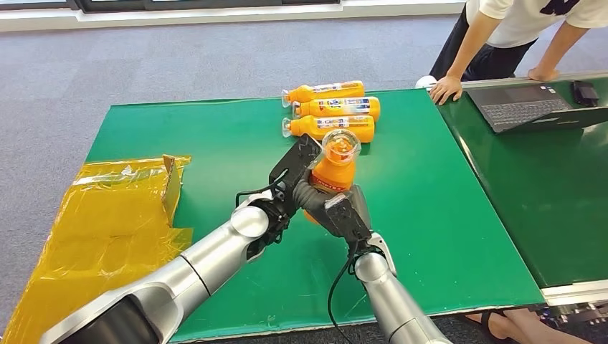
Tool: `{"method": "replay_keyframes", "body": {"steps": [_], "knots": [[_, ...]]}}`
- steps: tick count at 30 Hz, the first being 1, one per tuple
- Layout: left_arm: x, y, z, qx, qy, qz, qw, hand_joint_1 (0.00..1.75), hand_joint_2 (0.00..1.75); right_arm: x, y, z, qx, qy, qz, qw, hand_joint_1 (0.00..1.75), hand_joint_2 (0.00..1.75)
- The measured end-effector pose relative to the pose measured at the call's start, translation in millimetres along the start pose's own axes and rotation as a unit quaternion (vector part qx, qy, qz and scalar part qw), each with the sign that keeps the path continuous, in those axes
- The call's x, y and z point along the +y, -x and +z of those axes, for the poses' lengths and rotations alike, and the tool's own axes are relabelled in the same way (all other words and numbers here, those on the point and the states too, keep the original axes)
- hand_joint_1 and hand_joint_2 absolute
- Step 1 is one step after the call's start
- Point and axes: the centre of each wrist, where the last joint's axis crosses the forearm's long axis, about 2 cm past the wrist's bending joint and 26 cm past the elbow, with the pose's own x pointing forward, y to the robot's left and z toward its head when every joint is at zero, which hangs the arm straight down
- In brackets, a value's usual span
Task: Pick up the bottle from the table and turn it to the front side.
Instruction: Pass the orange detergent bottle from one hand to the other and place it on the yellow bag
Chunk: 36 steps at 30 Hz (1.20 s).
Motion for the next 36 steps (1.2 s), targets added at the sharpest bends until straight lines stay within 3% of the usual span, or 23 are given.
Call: {"method": "replay_keyframes", "body": {"steps": [10,14,23,35,36], "knots": [[9,2,6,-0.018,-0.006,-0.096,0.995,1.75,1.75,-12,-11,11,0.068,-0.025,0.109,0.991,0.00,1.75],[10,1,8,-0.026,-0.011,-0.098,0.995,1.75,1.75,-18,-15,19,0.088,-0.027,0.127,0.988,0.00,0.00],[32,-13,18,-0.072,-0.058,-0.082,0.992,1.75,1.75,-73,3,92,0.178,-0.062,0.181,0.965,0.00,0.00],[45,-19,24,-0.094,-0.096,-0.086,0.987,1.75,1.75,-109,1,102,0.177,-0.060,0.216,0.958,0.00,0.00],[46,-18,25,-0.095,-0.101,-0.092,0.986,1.75,1.75,-112,1,103,0.176,-0.060,0.217,0.958,0.00,0.44]]}}
